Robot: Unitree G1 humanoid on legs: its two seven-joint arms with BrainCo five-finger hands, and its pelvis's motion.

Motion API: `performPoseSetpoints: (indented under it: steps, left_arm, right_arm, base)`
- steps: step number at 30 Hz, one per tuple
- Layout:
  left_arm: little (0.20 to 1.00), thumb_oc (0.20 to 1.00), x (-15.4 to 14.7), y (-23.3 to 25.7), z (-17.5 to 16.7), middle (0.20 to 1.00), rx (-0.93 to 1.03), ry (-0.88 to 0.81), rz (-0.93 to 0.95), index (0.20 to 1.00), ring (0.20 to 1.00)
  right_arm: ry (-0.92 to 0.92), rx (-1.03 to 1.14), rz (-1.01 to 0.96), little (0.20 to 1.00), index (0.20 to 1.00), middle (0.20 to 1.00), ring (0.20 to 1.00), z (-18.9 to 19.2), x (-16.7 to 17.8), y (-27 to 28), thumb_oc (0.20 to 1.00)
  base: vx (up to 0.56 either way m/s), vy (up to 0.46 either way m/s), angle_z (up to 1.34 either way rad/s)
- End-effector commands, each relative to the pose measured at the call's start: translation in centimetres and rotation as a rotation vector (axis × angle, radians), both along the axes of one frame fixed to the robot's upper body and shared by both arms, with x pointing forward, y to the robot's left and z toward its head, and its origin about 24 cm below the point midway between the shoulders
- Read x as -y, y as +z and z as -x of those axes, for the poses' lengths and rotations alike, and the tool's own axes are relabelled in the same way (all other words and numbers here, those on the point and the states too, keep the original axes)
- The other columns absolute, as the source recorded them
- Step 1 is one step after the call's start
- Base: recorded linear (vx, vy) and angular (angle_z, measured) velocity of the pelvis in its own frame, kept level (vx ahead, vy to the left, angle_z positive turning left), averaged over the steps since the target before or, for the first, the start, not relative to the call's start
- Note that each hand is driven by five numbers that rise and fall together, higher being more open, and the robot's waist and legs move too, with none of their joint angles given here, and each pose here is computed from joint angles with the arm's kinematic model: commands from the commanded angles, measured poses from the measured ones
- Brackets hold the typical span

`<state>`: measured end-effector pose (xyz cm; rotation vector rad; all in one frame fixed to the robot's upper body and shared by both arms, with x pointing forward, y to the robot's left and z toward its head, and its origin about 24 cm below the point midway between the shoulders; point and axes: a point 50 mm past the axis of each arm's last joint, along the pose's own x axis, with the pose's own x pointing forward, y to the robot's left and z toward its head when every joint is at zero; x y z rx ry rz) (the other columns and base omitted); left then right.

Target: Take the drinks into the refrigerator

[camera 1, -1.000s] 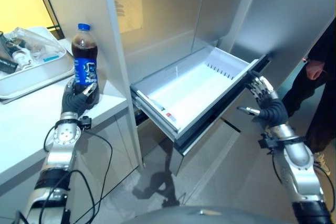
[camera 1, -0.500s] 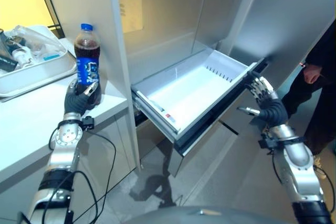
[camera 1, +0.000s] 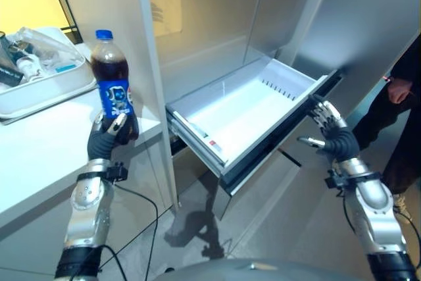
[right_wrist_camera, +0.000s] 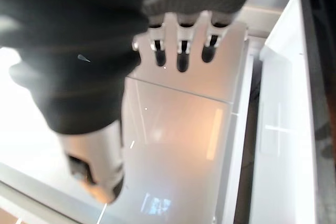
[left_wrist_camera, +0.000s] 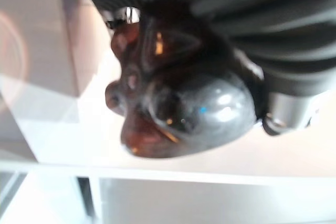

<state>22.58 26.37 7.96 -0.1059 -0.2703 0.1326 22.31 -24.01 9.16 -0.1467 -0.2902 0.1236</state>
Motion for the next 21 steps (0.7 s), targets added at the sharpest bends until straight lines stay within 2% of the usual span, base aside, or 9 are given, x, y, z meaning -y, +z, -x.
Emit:
performPoseSetpoints:
  steps: [1,5,8,10,13,14,17,21]
  left_arm:
    - [0.2,0.2,0.3,8.1,-0.1,0.2,0.453,-0.097,-0.016,0.2,0.2]
    - [0.2,0.2,1.1,8.4,0.6,0.2,0.475,-0.181,-0.017,0.2,0.2]
    - [0.2,0.2,2.5,8.8,1.3,0.2,0.478,-0.338,-0.051,0.2,0.2]
    - [0.2,0.2,2.7,8.8,1.4,0.2,0.472,-0.371,-0.061,0.2,0.2]
    - [0.2,0.2,3.4,8.6,1.5,0.2,0.448,-0.44,-0.08,0.2,0.2]
    - [0.2,0.2,4.3,8.6,1.6,0.2,0.421,-0.53,-0.114,0.2,0.2]
    - [0.2,0.2,5.3,7.7,1.5,0.2,0.348,-0.646,-0.13,0.2,0.2]
    - [0.2,0.2,6.3,6.1,1.6,0.2,0.233,-0.774,-0.156,0.2,0.2]
  right_arm:
    - [0.005,0.11,-0.001,1.0,1.0,1.0,1.0,-0.5,1.2,2.4,1.0]
    - [0.024,0.101,-0.007,1.0,1.0,1.0,1.0,-0.6,1.2,2.2,1.0]
    - [0.102,0.068,-0.071,1.0,1.0,1.0,1.0,-0.8,0.8,1.7,1.0]
    - [0.13,0.062,-0.083,1.0,1.0,1.0,1.0,-0.9,0.6,1.8,1.0]
    - [0.217,0.024,-0.172,1.0,1.0,1.0,1.0,-1.1,0.1,1.2,1.0]
    - [0.289,-0.016,-0.205,1.0,1.0,1.0,1.0,-1.4,-0.4,1.0,1.0]
    - [0.439,-0.102,-0.295,1.0,1.0,1.0,1.0,-1.6,-1.3,0.3,1.0]
    - [0.556,-0.174,-0.286,1.0,1.0,1.0,1.0,-2.0,-1.9,0.3,1.0]
  base:
    - [-0.03,0.005,0.08]
    - [-0.02,-0.001,0.05]
    - [-0.01,-0.004,0.03]
    - [-0.01,-0.005,0.05]
    - [0.0,-0.004,0.03]
    - [0.0,0.0,0.0]
    - [0.0,0.0,0.0]
    - [0.0,0.0,0.0]
